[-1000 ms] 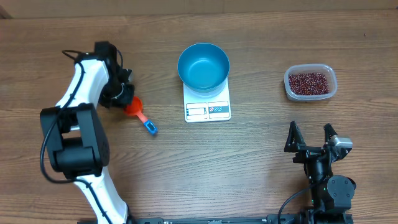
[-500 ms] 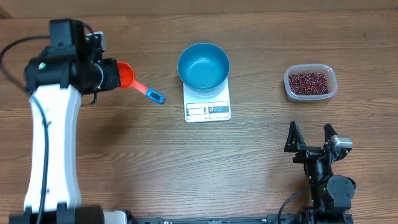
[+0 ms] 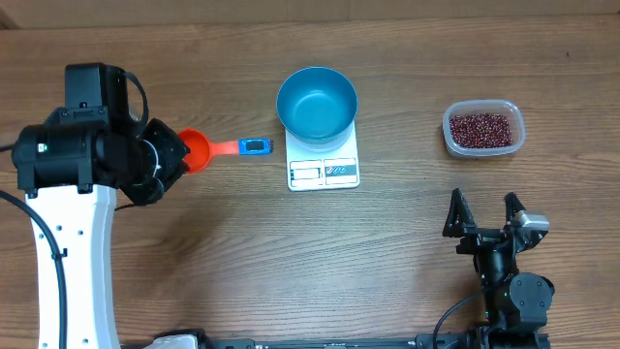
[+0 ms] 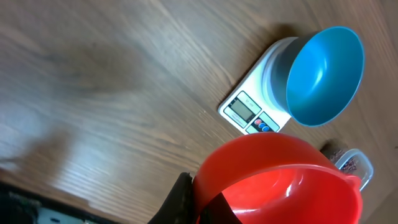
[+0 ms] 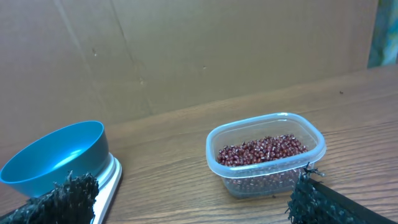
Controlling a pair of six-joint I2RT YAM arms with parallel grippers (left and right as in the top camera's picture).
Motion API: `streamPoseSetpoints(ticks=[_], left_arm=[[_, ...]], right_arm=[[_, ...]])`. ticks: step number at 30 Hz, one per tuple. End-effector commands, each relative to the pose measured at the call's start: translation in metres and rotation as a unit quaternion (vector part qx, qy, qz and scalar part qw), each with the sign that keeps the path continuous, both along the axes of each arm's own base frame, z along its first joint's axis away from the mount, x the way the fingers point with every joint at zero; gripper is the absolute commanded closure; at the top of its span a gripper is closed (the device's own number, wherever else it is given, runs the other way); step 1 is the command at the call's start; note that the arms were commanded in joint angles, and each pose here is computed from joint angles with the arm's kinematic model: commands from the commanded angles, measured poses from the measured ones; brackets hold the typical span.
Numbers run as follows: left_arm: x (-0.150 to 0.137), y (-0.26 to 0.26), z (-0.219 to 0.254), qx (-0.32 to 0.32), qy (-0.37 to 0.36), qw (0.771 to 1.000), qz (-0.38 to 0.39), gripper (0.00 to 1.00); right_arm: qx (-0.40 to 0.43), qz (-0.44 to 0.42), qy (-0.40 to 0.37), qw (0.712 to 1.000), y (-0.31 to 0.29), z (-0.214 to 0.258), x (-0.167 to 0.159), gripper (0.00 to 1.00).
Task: Scoop item into bowl and weigh 150g on scale
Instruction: 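Lift the red cup and carry it toward the scale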
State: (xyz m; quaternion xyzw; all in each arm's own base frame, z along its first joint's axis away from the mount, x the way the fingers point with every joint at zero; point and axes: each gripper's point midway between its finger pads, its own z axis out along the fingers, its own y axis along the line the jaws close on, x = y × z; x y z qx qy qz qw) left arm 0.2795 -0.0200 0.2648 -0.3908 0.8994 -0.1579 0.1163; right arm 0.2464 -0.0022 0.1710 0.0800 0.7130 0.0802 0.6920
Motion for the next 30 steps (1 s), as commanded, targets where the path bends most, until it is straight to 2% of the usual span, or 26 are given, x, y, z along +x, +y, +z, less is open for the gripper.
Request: streamPoseSetpoints(ticks=[1,23,30], left_arm=[[-0.002,-0.007,0.005,-0.009,0.0,1.0,0.02,0.96],[-0.006,-0.044,-0.003,0.061,0.01,0.997,0.037,0.96],[-0.005,-0.06,-0.008,0.06,0.018,0.997,0.037,0.96]], right_arm=[[0.0,0.002,-0.002,1.0,0.001,-0.002,0.0,0.0],[0.0,0.002,-0.002,1.0,0.001,-0.002,0.0,0.0],[0.0,0.002,-0.002,1.0,0.001,-0.002,0.0,0.0]])
